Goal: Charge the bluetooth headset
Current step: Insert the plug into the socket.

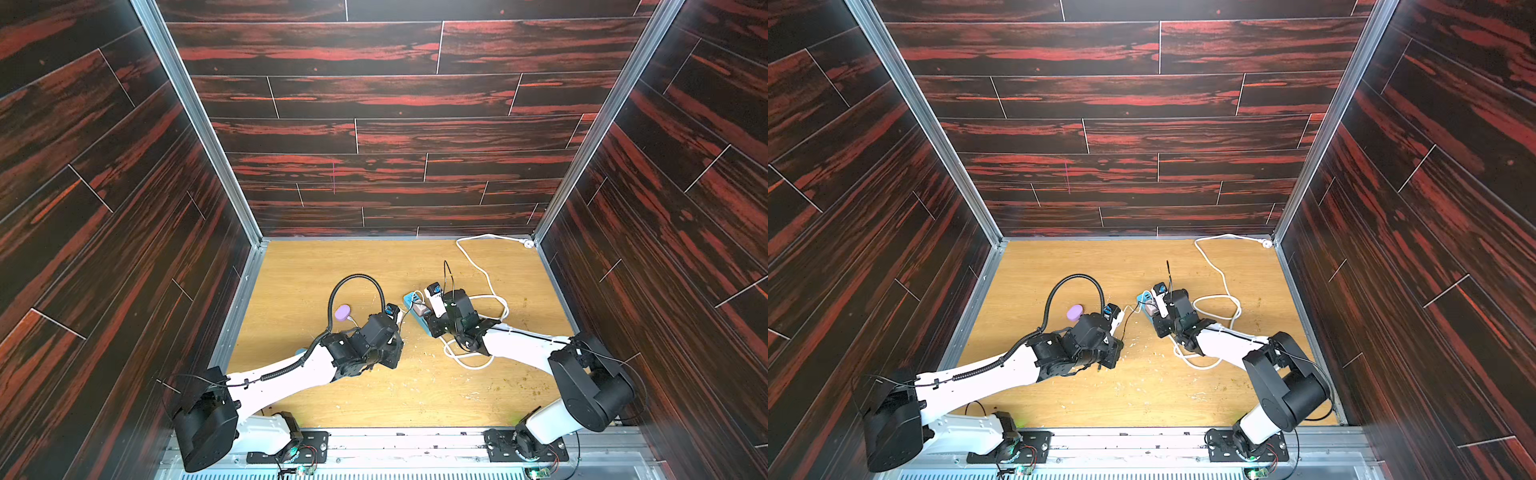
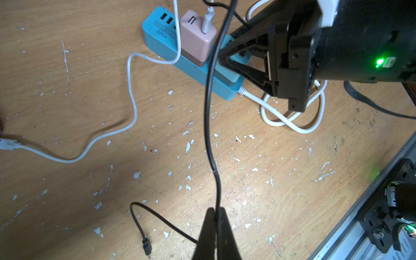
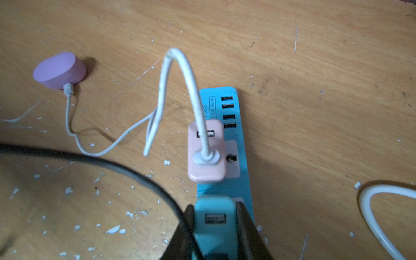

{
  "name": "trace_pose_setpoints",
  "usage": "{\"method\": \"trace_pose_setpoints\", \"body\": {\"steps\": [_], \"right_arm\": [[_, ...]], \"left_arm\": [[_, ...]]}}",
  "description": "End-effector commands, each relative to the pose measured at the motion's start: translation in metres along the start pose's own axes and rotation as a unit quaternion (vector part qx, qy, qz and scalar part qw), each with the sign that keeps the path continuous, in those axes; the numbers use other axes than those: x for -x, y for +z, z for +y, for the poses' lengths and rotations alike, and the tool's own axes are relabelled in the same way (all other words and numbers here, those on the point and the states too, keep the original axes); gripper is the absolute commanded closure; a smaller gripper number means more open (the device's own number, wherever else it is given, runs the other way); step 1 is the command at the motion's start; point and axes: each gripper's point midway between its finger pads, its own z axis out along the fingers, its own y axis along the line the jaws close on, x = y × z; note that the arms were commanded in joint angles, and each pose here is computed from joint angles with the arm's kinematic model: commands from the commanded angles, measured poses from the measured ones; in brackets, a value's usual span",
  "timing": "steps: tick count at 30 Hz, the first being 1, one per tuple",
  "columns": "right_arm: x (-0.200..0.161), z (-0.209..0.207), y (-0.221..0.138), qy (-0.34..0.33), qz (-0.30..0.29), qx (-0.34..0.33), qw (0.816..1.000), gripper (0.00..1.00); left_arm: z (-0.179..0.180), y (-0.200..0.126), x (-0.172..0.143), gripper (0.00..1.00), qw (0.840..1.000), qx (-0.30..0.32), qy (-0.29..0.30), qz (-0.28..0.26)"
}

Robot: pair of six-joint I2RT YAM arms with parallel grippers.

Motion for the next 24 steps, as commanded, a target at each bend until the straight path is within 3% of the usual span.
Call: {"method": "trace_pose_setpoints", "body": {"steps": [1,24], "right_arm": [[-0.056,0.004,0.01,0.0,0.092,-0.005,0.996,0.93],[-0.104,0.002,0.014,0.001,0.18,-0.037,0.983,0.95]], "left_arm": [[0.001,0.0,0.003,0.99,1.0,0.001,-0.005,-0.003],[0.004,0.001,0.004,0.98,1.0,0.002,-0.014,-0.004]]}}
